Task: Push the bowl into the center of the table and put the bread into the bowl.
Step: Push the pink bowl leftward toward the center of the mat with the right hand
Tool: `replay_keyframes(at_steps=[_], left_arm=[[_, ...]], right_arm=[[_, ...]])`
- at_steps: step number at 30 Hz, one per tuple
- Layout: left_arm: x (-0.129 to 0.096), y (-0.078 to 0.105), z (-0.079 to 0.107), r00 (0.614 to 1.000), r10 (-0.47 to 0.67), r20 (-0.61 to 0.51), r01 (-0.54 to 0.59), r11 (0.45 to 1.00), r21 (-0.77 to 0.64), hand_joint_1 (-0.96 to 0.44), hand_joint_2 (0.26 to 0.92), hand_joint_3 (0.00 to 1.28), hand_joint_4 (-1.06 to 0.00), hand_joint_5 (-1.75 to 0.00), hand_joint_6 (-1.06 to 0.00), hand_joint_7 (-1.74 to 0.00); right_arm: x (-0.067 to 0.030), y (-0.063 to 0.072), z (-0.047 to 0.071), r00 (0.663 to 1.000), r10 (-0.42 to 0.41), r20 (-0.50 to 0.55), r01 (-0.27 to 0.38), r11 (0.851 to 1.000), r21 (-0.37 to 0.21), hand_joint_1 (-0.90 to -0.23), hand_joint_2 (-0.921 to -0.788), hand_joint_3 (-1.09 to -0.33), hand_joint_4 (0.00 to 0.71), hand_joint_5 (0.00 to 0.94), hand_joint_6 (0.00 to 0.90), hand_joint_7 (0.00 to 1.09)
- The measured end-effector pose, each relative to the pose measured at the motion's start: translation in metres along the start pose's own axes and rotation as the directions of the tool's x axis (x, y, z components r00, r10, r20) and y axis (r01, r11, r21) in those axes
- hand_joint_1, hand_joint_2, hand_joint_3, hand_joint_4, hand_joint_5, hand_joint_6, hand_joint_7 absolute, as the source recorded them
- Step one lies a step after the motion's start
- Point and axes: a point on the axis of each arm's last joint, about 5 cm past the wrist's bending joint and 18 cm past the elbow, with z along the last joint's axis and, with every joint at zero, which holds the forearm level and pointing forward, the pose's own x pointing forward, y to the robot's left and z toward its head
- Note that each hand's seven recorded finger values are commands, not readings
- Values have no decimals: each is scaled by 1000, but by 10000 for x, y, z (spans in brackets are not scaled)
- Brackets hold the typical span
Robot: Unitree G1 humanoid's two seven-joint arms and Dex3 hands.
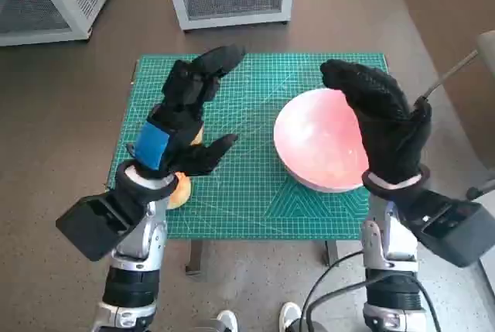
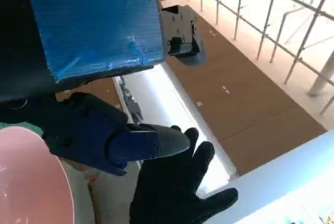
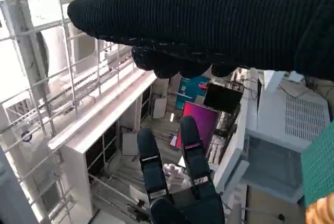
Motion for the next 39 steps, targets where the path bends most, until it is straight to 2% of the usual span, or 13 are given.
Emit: replay_keyframes(at_steps=[14,39], left_arm=[[49,38,27,1000,-3,23,2,1000,22,-486,907,443,1,-534,1,-633],[56,62,27,1000,3,27,-4,1000,31,-490,902,439,1,-546,1,-632]], right_arm=[[78,-3,8,1000,21,19,-21,1000,-2,-441,-921,-431,216,0,34,599],[111,-17,41,999,39,28,-38,999,-9,-417,-921,-432,224,3,33,616]])
